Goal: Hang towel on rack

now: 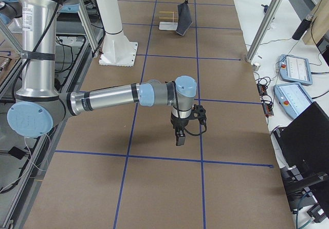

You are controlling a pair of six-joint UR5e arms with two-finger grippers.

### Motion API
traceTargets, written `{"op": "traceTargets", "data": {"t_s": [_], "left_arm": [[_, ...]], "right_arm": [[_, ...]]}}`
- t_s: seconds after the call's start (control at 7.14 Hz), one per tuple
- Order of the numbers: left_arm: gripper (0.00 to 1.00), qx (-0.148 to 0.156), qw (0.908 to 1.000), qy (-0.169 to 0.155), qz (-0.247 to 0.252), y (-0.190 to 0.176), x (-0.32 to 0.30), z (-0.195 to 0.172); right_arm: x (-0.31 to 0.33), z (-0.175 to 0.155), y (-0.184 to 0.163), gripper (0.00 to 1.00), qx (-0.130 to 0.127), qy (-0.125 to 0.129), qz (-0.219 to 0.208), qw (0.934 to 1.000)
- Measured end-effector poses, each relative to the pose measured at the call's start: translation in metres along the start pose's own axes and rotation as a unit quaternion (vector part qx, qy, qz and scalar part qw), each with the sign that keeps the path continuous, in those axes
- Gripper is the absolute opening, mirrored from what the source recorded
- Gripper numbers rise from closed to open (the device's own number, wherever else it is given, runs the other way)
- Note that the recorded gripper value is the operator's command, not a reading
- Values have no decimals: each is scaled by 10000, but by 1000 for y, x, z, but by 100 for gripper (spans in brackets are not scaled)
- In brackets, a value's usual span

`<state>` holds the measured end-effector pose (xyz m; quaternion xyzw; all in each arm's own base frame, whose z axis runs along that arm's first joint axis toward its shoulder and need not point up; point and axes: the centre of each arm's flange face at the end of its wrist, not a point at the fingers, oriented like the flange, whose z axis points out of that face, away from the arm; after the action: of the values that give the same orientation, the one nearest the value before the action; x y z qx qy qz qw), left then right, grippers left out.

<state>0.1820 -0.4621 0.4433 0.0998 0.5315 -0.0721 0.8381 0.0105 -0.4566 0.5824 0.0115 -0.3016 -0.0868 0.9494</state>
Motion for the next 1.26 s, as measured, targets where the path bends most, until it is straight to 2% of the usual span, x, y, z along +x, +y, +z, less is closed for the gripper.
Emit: {"op": "traceTargets", "data": {"t_s": [0.28,0.42,0.98,1.26], "left_arm": [[0,-23,9991,-180,390,12,-36,-7],[98,-34,9986,-214,476,18,-48,-8],[98,88,9971,-97,749,28,-95,5],[98,113,9940,-288,1047,24,-126,3]], "right_arm": [[3,4,-2,100,45,1,-32,10000],[4,5,-2,100,54,1,-40,10000],[5,7,-2,100,50,1,-36,10000],[5,8,-1,100,38,0,-30,10000]]}}
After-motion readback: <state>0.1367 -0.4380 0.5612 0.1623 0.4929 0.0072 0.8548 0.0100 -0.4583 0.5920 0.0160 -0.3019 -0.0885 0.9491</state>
